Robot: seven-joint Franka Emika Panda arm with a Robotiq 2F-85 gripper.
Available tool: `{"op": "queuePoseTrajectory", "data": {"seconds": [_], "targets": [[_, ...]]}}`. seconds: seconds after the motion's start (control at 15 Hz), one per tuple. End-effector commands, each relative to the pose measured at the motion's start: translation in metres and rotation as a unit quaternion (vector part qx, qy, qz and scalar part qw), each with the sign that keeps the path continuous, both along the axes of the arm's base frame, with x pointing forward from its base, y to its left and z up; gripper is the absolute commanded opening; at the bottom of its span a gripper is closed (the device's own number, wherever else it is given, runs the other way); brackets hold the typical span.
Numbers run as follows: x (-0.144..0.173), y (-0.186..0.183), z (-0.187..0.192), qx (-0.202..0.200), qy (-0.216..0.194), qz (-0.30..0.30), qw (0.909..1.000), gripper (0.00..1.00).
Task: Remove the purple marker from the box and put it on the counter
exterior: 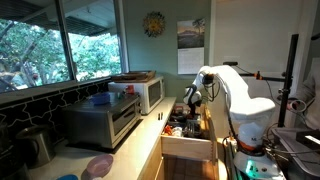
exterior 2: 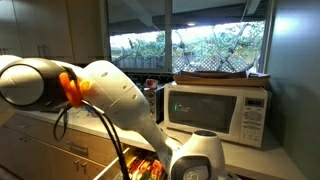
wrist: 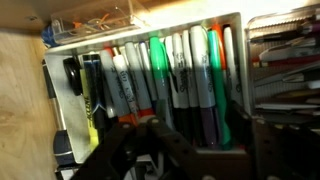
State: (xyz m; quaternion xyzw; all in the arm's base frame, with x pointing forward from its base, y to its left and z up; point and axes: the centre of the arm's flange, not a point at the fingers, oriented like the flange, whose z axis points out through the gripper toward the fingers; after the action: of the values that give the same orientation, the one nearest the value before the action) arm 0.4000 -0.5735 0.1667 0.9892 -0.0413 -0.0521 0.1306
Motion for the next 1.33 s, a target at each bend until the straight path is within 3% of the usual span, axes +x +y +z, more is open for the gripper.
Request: {"op": "queuePoseTrajectory", "data": {"seconds": [0.0,0.27,0.47,0.6,0.87,1.27], "targets": [[0.006,-0.018,-0.019,0.01,-0.005,0.012,0.9999,0.32],[0.009,-0.022,-0.024,0.013,-0.002,0.021,0.9997,0.33],[0.006,-0.024,-0.022,0.017,-0.001,0.031,0.9994,0.53],[0.002,-0.026,-0.016,0.03,-0.001,0.042,0.9987,0.56],[-0.003,-0.028,-0.013,0.065,0.009,0.061,0.996,0.45],[-0.006,-0.033,-0.01,0.104,0.014,0.082,0.991,0.41]]}}
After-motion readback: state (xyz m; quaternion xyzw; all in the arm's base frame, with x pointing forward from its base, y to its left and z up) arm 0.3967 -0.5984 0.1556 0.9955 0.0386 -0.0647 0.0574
